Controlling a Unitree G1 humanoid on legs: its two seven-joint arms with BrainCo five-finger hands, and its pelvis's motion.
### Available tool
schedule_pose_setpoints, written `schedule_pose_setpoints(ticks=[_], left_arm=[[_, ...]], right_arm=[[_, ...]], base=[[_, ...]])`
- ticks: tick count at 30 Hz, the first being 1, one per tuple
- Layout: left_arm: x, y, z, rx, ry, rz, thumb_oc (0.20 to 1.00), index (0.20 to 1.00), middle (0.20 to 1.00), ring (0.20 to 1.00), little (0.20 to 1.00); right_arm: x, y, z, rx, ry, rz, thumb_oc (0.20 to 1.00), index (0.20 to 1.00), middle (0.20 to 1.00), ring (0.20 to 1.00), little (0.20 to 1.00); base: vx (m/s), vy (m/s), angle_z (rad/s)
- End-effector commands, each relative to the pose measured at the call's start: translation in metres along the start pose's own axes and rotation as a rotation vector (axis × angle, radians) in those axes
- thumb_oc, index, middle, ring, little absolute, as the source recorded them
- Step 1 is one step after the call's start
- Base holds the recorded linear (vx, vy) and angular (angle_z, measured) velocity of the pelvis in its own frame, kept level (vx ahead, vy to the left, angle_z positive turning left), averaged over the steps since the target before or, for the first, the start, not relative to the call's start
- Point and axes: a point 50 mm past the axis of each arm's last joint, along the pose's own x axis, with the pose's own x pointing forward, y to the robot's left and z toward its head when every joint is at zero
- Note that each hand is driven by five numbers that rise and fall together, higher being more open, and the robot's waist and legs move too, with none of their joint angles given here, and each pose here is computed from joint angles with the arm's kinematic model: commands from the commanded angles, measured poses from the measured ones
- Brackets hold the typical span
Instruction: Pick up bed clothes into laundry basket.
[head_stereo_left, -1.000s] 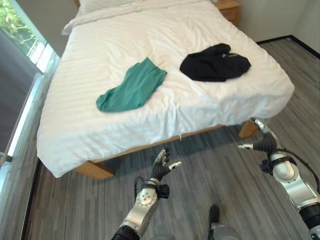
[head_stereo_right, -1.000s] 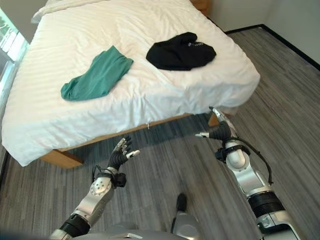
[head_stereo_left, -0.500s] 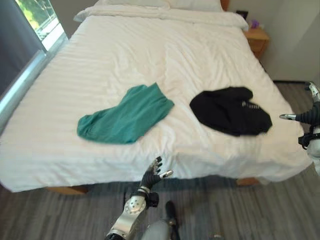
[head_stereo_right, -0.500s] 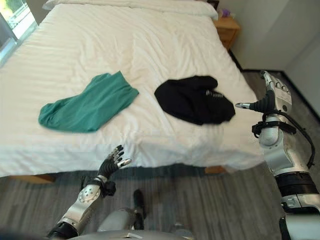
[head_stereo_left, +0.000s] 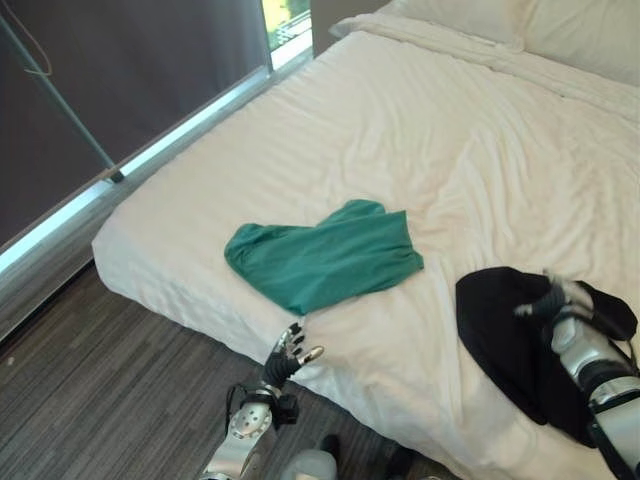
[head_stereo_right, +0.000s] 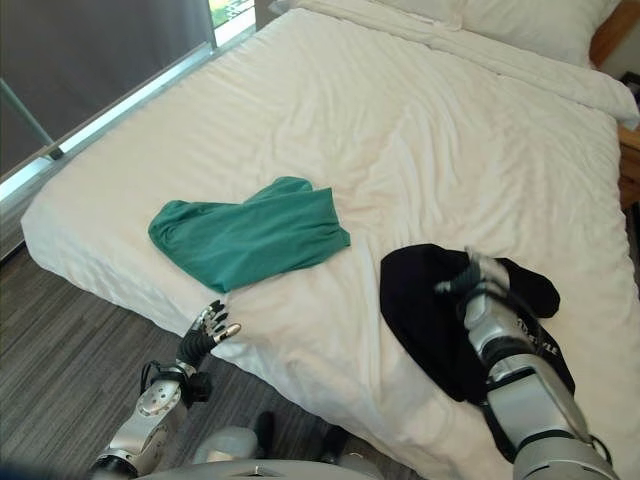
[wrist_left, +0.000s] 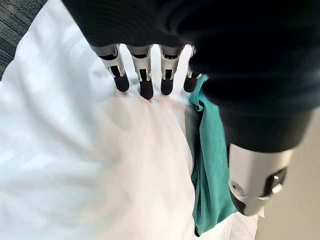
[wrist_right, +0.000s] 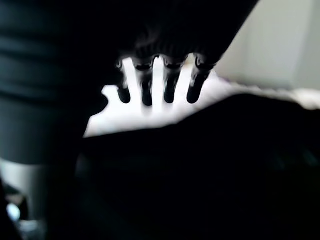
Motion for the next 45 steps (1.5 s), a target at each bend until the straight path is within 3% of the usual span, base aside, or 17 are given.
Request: schedule_pose_setpoints(ticks=[1, 2, 3, 4, 9, 10, 11, 16, 23, 25, 29, 34, 35, 36, 37, 41, 45], left_arm=[[0.0, -0.026, -0.002, -0.041, 0.008, -0.142, 1.0, 1.0, 1.0, 1.0, 1.0], [-0.001, -0.026, -0.002, -0.038, 0.01, -0.152, 1.0, 1.0, 1.0, 1.0, 1.0], [-0.002, -0.023, -0.001, -0.035, 0.005, -0.152, 1.0, 1.0, 1.0, 1.0, 1.0], [-0.003, -0.02, 0.002, -0.028, -0.008, -0.148, 1.0, 1.0, 1.0, 1.0, 1.0], [0.0, 0.011, 0.071, 0.148, -0.295, -0.056, 1.0, 1.0, 1.0, 1.0, 1.0], [0.0, 0.018, 0.099, 0.24, -0.41, -0.018, 1.0, 1.0, 1.0, 1.0, 1.0], [-0.003, 0.026, 0.17, 0.452, -0.696, 0.089, 1.0, 1.0, 1.0, 1.0, 1.0], [0.016, 0.007, 0.239, 0.641, -0.923, 0.21, 1.0, 1.0, 1.0, 1.0, 1.0], [0.073, 0.012, 0.226, 0.859, -0.657, 0.335, 1.0, 1.0, 1.0, 1.0, 1.0], [0.097, 0.039, 0.208, 1.04, -0.42, 0.457, 1.0, 1.0, 1.0, 1.0, 1.0], [0.104, 0.07, 0.178, 1.182, -0.141, 0.552, 1.0, 1.0, 1.0, 1.0, 1.0], [0.102, 0.078, 0.144, 1.307, 0.041, 0.493, 1.0, 1.0, 1.0, 1.0, 1.0], [0.102, 0.078, 0.144, 1.308, 0.041, 0.492, 0.605, 0.605, 0.605, 0.605, 0.605], [0.101, 0.077, 0.133, 1.317, 0.072, 0.465, 0.551, 0.551, 0.551, 0.551, 0.551], [0.097, 0.074, 0.103, 1.304, 0.147, 0.4, 0.2, 0.2, 0.2, 0.2, 0.2], [0.09, 0.064, 0.071, 1.239, 0.198, 0.331, 0.2, 0.2, 0.2, 0.2, 0.2], [0.111, 0.033, 0.14, 1.037, -0.116, 0.383, 0.2, 0.2, 0.2, 0.2, 0.2]], right_arm=[[-0.001, -0.007, -0.034, 0.052, 0.137, 0.008, 1.0, 1.0, 1.0, 1.0, 1.0], [-0.007, 0.007, -0.049, 0.07, 0.198, 0.054, 1.0, 1.0, 1.0, 1.0, 1.0], [-0.017, 0.026, -0.064, 0.086, 0.257, 0.115, 0.376, 0.376, 0.376, 0.376, 0.376], [-0.023, 0.033, -0.075, 0.1, 0.295, 0.144, 0.2, 0.2, 0.2, 0.2, 0.2], [-0.041, 0.035, -0.118, 0.178, 0.396, 0.138, 0.2, 0.2, 0.2, 0.2, 0.2], [-0.043, 0.032, -0.125, 0.18, 0.407, 0.126, 0.2, 0.2, 0.2, 0.2, 0.2], [-0.045, 0.026, -0.134, 0.197, 0.423, 0.109, 0.2, 0.2, 0.2, 0.2, 0.2], [-0.045, 0.032, -0.127, 0.186, 0.37, 0.136, 0.2, 0.2, 0.2, 0.2, 0.2], [-0.049, 0.048, -0.117, 0.159, 0.297, 0.193, 0.2, 0.2, 0.2, 0.2, 0.2], [-0.058, 0.064, -0.12, 0.178, 0.317, 0.22, 0.2, 0.2, 0.2, 0.2, 0.2], [-0.08, 0.097, -0.127, 0.12, 0.359, 0.315, 0.2, 0.2, 0.2, 0.2, 0.2], [-0.115, 0.132, -0.144, 0.15, 0.438, 0.437, 0.2, 0.2, 0.2, 0.2, 0.2], [-0.115, 0.132, -0.144, 0.15, 0.438, 0.438, 0.2, 0.2, 0.2, 0.2, 0.2], [-0.12, 0.136, -0.145, 0.151, 0.446, 0.458, 0.2, 0.2, 0.2, 0.2, 0.2], [-0.124, 0.141, -0.145, 0.167, 0.455, 0.475, 0.2, 0.2, 0.2, 0.2, 0.2], [-0.107, 0.13, -0.131, 0.233, 0.39, 0.422, 0.2, 0.2, 0.2, 0.2, 0.2], [-0.083, 0.108, -0.106, 0.292, 0.253, 0.329, 0.2, 0.2, 0.2, 0.2, 0.2]], base=[[0.03, -0.093, 0.26], [0.03, -0.088, 0.58], [0.03, -0.073, 0.75], [0.04, -0.066, 0.72], [0.02, -0.059, 0.32], [-0.02, -0.047, 0.01], [-0.02, -0.053, -0.05], [0.02, 0.004, -0.16], [0.02, 0.045, -0.47], [-0.01, 0.065, -0.48], [0.0, 0.056, -0.38], [-0.03, 0.045, -0.17], [0.0, 0.0, 0.0], [-0.04, 0.014, 0.01], [-0.04, 0.023, 0.04], [-0.03, 0.019, 0.04], [-0.07, 0.009, -0.16]])
